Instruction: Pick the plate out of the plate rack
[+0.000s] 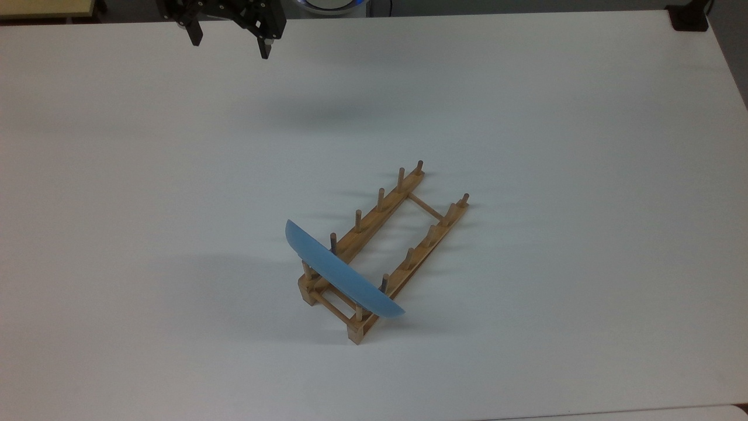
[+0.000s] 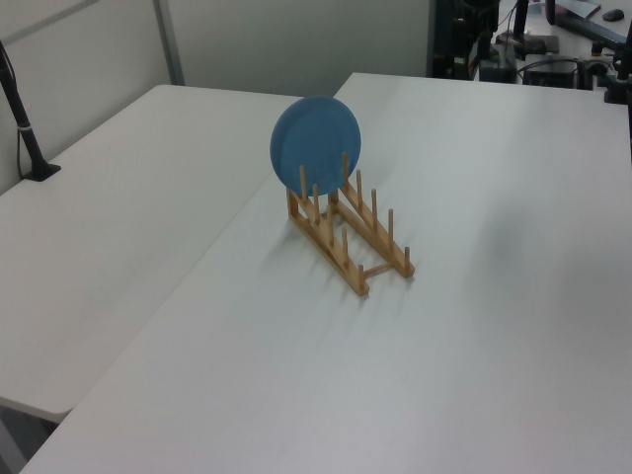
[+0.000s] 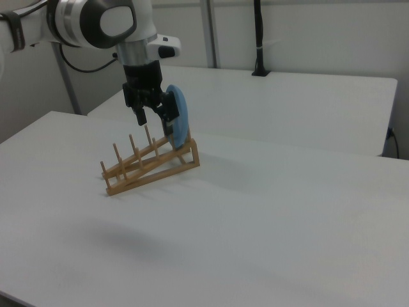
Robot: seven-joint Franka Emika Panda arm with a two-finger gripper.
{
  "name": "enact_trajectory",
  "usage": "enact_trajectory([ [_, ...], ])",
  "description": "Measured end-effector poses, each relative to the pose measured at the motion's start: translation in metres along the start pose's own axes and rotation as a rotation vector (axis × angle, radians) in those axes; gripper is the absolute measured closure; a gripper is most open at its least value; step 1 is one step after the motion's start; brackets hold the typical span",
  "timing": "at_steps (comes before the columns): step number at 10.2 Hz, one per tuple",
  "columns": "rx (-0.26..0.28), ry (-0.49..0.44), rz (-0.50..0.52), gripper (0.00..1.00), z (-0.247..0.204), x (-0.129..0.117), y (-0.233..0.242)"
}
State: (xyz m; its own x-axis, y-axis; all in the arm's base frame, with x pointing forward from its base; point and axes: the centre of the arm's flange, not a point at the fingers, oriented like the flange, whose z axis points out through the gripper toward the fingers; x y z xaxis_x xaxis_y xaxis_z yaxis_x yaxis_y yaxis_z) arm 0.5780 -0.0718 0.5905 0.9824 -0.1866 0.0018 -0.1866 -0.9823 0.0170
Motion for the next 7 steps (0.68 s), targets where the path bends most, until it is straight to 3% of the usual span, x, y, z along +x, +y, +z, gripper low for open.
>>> enact_trajectory([
  [7, -0.001, -0.010, -0.004, 0.00, 0.0057, 0.0025, 0.0007],
])
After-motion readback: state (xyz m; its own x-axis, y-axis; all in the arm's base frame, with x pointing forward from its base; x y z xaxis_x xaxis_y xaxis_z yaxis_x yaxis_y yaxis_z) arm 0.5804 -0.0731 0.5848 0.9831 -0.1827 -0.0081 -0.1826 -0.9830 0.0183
